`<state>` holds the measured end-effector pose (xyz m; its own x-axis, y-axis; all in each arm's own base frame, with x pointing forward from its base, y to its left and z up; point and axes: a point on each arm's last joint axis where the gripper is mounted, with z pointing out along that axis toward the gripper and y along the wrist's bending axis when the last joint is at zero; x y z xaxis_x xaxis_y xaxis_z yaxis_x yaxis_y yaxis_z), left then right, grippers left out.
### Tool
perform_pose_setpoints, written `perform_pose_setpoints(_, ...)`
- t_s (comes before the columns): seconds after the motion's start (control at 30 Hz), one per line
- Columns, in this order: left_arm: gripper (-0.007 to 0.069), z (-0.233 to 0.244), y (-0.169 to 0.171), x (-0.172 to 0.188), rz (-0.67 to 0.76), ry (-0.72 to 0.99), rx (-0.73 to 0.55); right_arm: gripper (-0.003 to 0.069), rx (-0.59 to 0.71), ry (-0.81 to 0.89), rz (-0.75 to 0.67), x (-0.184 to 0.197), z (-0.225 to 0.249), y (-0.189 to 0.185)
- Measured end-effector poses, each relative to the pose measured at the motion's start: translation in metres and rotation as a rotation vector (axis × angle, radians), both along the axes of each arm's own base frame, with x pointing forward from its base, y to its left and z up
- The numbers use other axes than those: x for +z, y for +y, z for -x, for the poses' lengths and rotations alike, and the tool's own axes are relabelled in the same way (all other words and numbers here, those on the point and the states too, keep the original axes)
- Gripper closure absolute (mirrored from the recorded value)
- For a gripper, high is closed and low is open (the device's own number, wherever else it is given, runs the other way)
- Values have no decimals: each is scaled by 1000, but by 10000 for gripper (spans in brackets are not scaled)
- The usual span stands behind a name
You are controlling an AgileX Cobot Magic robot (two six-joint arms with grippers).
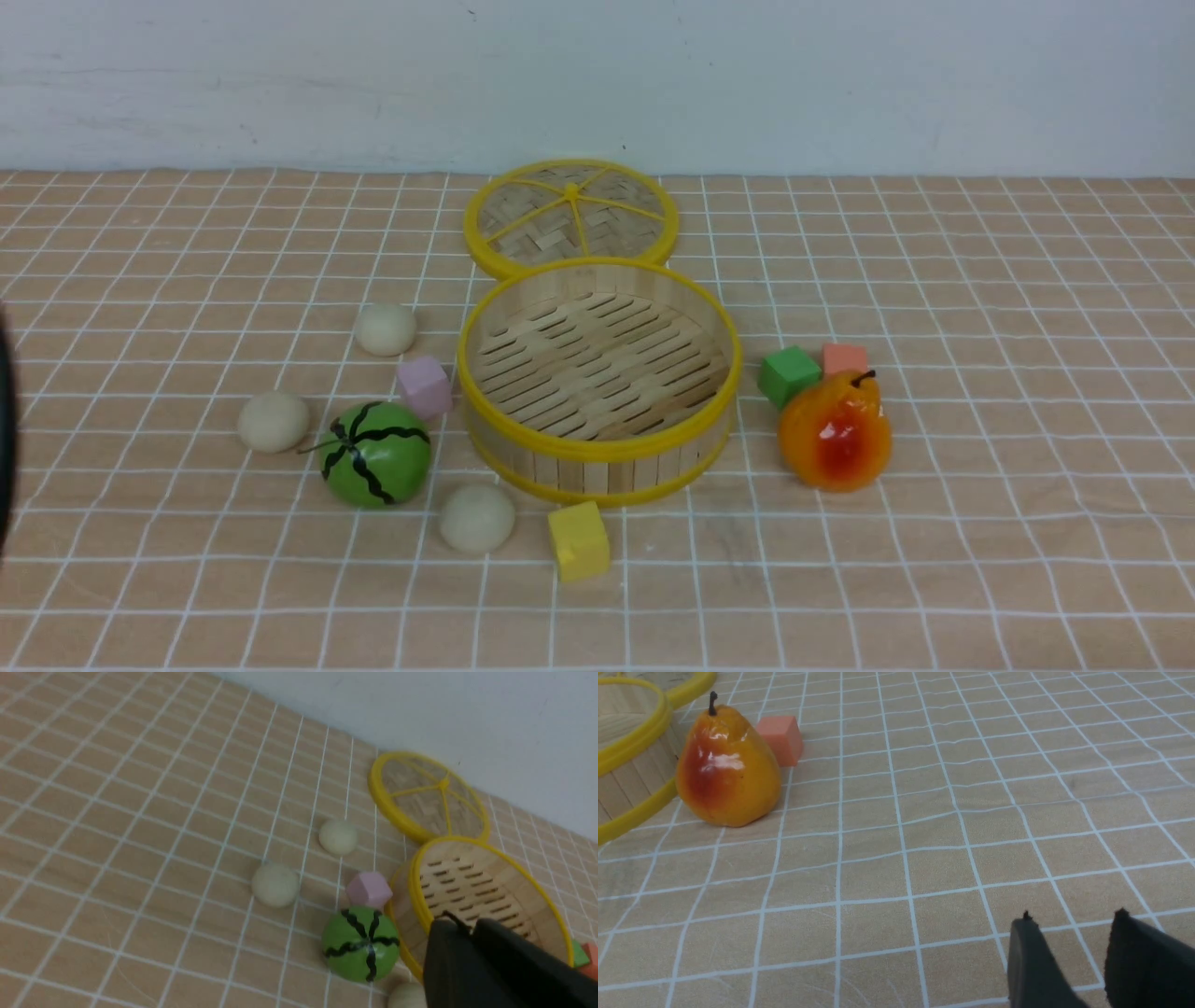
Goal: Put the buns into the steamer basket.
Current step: Use the left arm to grab a steamed stuffed bun
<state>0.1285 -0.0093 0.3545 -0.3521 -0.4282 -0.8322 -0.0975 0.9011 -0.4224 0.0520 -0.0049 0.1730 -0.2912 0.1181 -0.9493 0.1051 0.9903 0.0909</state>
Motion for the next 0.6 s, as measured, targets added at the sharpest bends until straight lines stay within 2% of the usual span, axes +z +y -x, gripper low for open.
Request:
perform_pose_setpoints(0.1,567,-21,-5,-12,16,108,-30,418,0,0,0,0,0,0)
perform_pose_setpoints(0.13,564,-35,-9,-17,-29,202,-87,418,0,0,0,0,0,0)
perform_pose_setpoints(0.23,557,-57,-18,-20,-87,344,-214,418,0,0,0,0,0,0)
perform_pose_setpoints(0.4,536,-91,-36,-16,-51,440,-393,418,0,0,0,0,0,0)
perform_pose_setpoints(0.5,522,-104,-47,-24,-56,490,-449,418,0,0,0,0,0,0)
perform_pose_setpoints(0.6,492,-120,-80,-44,-113,597,-543,418,0,0,0,0,0,0)
